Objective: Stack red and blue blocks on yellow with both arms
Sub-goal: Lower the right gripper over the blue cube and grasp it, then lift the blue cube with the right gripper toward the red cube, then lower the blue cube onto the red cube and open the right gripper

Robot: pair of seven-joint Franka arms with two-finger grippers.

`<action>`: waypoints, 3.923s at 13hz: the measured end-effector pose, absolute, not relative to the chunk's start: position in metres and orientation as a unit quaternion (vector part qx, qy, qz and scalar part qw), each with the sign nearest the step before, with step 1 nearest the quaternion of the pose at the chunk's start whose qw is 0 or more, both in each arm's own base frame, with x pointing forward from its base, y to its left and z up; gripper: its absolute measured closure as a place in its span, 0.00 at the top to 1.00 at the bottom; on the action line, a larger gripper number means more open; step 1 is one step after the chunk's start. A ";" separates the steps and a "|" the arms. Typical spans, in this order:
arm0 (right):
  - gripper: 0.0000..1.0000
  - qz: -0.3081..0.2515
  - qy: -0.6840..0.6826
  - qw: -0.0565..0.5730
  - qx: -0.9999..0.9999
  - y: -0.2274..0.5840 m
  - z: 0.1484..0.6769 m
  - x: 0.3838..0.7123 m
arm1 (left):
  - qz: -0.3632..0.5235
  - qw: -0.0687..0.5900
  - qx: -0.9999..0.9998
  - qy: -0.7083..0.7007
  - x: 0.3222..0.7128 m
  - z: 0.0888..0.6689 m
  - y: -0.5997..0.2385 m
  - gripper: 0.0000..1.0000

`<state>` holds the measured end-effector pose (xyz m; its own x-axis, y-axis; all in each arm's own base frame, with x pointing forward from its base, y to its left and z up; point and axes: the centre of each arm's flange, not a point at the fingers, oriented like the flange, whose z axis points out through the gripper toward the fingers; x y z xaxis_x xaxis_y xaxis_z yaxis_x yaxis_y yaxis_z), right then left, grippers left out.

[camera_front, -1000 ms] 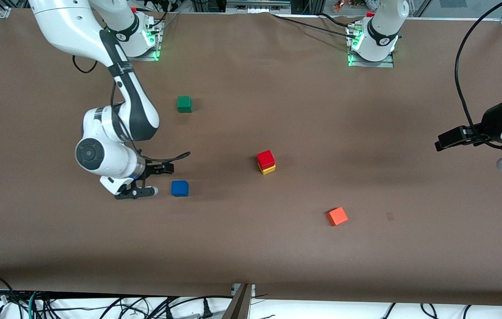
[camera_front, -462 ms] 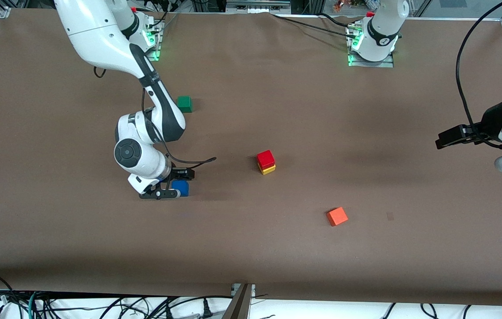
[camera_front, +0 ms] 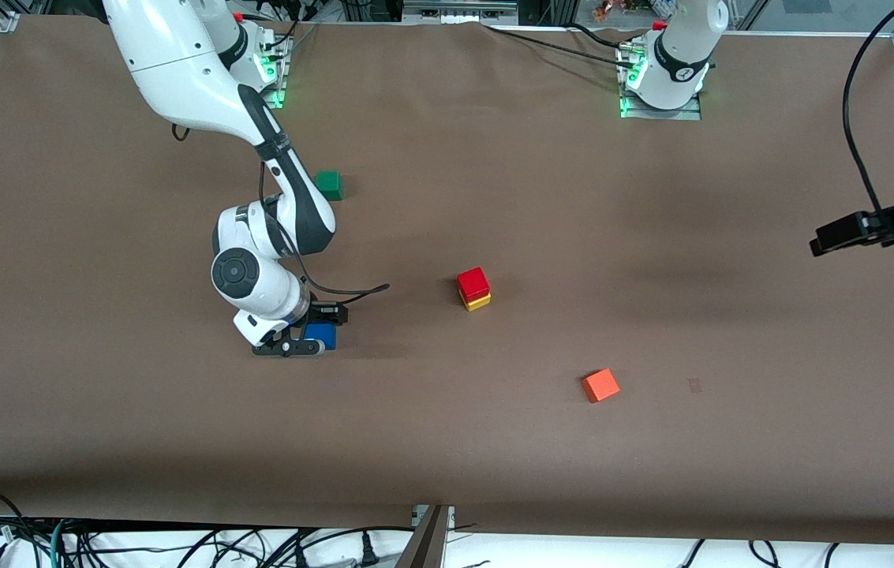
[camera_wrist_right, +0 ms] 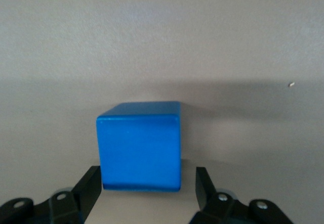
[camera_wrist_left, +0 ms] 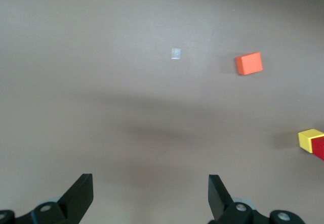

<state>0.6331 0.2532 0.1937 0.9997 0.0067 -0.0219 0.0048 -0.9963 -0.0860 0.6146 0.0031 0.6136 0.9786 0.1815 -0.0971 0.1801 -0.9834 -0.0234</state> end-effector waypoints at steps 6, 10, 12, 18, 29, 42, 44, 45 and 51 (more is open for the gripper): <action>0.80 0.002 0.001 0.044 -0.999 0.249 0.199 0.641 | 0.074 0.012 -0.996 -0.044 0.583 0.608 0.004 1.00; 0.57 0.001 0.001 0.045 -0.999 0.249 0.200 0.643 | 0.085 -0.006 -0.995 -0.052 0.570 0.604 0.008 1.00; 0.56 -0.002 0.002 0.046 -0.999 0.249 0.205 0.646 | 0.087 -0.008 -0.995 -0.055 0.569 0.603 0.011 1.00; 0.56 0.038 -0.023 0.053 -0.998 0.277 0.282 0.665 | 0.089 -0.008 -0.995 -0.052 0.569 0.600 0.007 1.00; 0.56 0.038 0.031 0.069 -0.996 0.470 0.398 0.562 | 0.083 -0.008 -0.995 -0.054 0.571 0.600 0.009 1.00; 0.56 -0.021 0.069 0.058 -0.996 0.555 0.328 0.515 | 0.084 -0.008 -0.995 -0.054 0.573 0.598 0.009 1.00; 0.56 -0.032 0.066 0.060 -0.995 0.555 0.330 0.518 | 0.084 -0.008 -0.995 -0.054 0.573 0.597 0.009 1.00; 0.56 -0.038 0.064 0.058 -0.995 0.555 0.329 0.519 | 0.084 -0.008 -0.995 -0.054 0.573 0.597 0.009 1.00; 0.56 -0.053 0.058 0.056 -0.995 0.558 0.303 0.523 | 0.084 -0.008 -0.995 -0.054 0.574 0.597 0.009 1.00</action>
<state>0.5231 0.5578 0.3032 0.9876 -0.1219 0.0985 -0.1101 -0.9869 -0.1177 0.5736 0.0087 0.5967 0.9800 0.1056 -0.1685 0.1084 -0.9941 0.0075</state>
